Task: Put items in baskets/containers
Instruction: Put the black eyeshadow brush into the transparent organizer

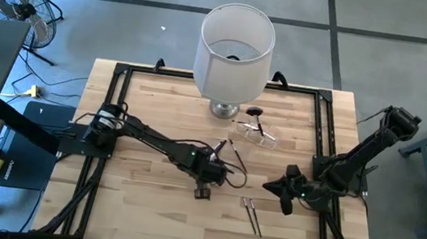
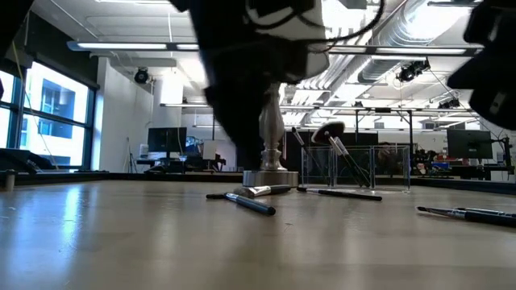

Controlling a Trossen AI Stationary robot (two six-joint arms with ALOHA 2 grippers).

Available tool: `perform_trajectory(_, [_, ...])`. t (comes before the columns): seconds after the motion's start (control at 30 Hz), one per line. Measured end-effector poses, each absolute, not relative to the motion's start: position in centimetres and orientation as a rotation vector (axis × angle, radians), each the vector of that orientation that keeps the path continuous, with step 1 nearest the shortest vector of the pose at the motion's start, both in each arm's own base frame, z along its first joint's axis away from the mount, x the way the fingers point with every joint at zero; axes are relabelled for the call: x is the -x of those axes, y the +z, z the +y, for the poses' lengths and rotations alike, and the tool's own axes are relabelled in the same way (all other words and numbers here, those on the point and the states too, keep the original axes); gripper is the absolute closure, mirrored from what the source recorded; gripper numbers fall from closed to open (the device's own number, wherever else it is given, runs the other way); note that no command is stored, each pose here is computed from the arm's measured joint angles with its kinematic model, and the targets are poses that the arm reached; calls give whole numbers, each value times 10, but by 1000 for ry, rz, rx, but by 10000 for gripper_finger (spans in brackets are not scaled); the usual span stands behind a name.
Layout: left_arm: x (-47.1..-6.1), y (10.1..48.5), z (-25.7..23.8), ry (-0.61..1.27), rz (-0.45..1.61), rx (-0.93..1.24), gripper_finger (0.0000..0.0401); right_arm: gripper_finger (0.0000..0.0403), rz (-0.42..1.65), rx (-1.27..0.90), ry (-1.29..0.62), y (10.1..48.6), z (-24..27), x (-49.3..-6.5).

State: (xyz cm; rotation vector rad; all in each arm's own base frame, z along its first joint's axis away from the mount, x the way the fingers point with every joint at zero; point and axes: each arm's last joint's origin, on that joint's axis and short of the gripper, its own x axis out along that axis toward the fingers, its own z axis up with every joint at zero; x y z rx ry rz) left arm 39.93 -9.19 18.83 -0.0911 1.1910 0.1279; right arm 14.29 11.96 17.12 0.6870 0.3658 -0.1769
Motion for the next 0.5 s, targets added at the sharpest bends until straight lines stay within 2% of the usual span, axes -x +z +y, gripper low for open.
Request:
perform_trajectory(0.17, [-368, 186, -85, 82, 1148, 105, 401, 403, 471, -676, -266, 195, 127, -171])
perform_trajectory(0.5, [-286, 181, -65, 50, 992, 143, 401, 403, 932, -754, -455, 220, 149, -239])
